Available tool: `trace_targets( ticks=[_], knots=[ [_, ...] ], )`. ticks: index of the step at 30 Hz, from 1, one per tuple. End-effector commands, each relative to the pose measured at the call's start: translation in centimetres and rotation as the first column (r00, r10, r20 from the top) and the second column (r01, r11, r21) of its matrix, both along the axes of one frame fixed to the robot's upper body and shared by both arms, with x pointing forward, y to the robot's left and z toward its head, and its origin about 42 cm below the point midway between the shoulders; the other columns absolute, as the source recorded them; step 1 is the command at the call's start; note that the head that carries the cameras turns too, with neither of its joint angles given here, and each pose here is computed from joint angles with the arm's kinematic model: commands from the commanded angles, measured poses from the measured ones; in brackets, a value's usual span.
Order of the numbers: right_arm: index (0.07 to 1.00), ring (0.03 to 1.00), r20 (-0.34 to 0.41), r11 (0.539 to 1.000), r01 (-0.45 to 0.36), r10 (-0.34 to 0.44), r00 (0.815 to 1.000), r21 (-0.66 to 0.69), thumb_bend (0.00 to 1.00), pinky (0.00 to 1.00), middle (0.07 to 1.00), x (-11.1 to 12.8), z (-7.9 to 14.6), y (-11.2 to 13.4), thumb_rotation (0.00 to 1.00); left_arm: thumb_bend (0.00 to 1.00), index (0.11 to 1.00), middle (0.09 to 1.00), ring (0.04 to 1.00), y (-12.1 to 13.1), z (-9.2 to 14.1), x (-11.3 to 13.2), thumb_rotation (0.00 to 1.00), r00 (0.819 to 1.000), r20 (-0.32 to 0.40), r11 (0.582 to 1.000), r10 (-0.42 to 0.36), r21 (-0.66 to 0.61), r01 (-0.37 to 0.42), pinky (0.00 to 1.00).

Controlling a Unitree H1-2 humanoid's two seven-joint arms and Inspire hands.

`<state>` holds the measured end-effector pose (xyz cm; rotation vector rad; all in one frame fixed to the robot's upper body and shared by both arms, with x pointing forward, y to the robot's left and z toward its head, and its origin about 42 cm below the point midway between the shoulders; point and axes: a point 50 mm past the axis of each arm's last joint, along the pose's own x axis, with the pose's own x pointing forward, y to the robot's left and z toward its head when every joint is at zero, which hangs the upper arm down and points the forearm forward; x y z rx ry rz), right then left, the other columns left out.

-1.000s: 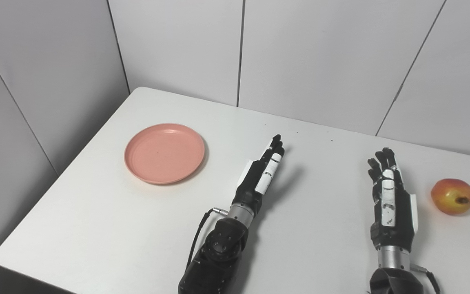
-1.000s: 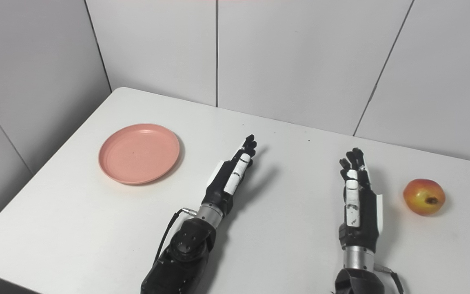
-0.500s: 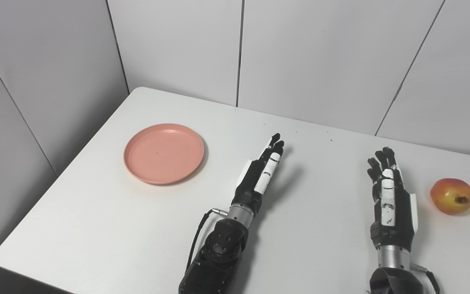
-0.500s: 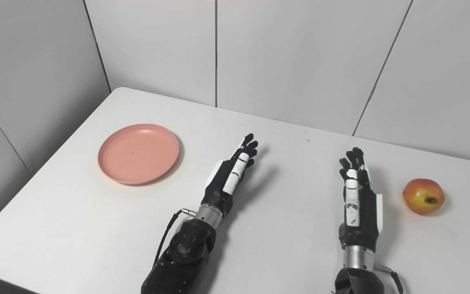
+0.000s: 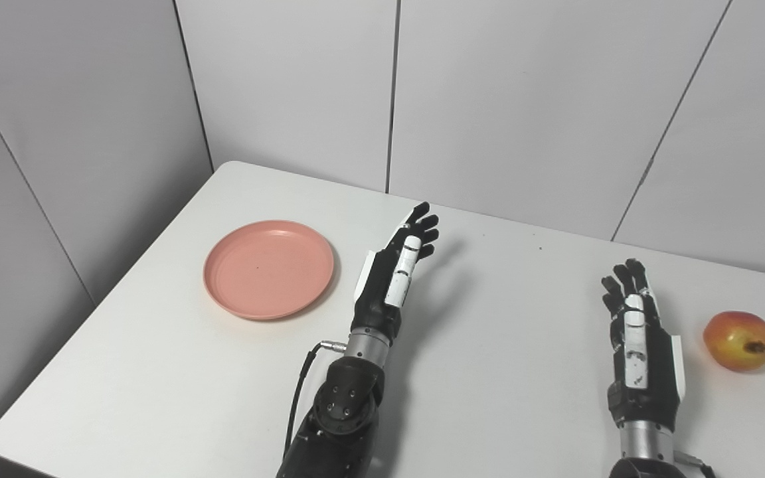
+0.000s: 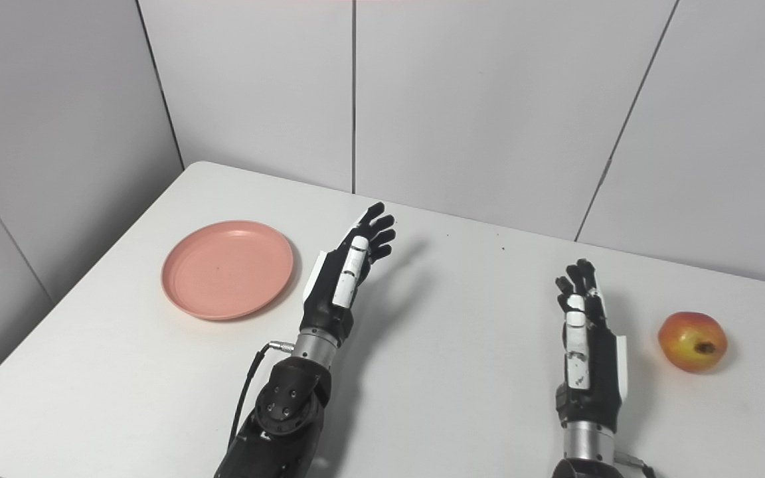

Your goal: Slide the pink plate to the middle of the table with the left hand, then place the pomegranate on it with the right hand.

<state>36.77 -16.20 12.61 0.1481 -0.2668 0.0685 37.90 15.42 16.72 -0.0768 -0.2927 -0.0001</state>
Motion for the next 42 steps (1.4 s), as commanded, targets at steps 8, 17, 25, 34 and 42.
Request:
trace_targets(
  ticks=[8,17,25,34,42],
  knots=[
    [0.932,0.915,-0.054,1.000,0.019,-0.020,0.998,-0.020,0.58,0.96,0.933,-1.4,-2.8,-1.4,0.87,0.51,0.740,0.750,0.744,2.1,5.4,1.5,1.00,0.979,0.177,0.994,0.101,0.031,-0.108,0.73],
    [0.931,0.915,-0.049,0.999,0.019,-0.020,0.999,-0.026,0.57,0.95,0.933,-1.5,-2.8,-1.4,0.88,0.50,0.708,0.726,0.721,7.1,7.1,2.6,1.00,0.952,0.210,0.968,0.221,0.071,-0.240,0.72],
    [0.928,0.917,-0.051,1.000,0.021,-0.022,0.998,-0.023,0.58,0.95,0.929,-1.4,-2.8,-1.5,0.87,0.50,0.723,0.740,0.736,12.0,7.2,3.2,1.00,0.926,0.200,0.933,0.319,0.104,-0.344,0.74],
    [0.928,0.916,-0.058,1.000,0.019,-0.020,0.998,-0.020,0.59,0.96,0.928,-1.5,-2.8,-1.5,0.86,0.51,0.724,0.741,0.755,15.7,7.4,2.8,1.00,0.901,0.144,0.895,0.410,0.128,-0.427,0.80],
    [0.928,0.912,-0.053,1.000,0.019,-0.021,0.998,-0.020,0.57,0.95,0.929,-1.5,-2.8,-1.4,0.87,0.49,0.751,0.764,0.769,18.6,6.7,2.6,1.00,0.888,0.135,0.880,0.440,0.130,-0.456,0.74]
  ],
)
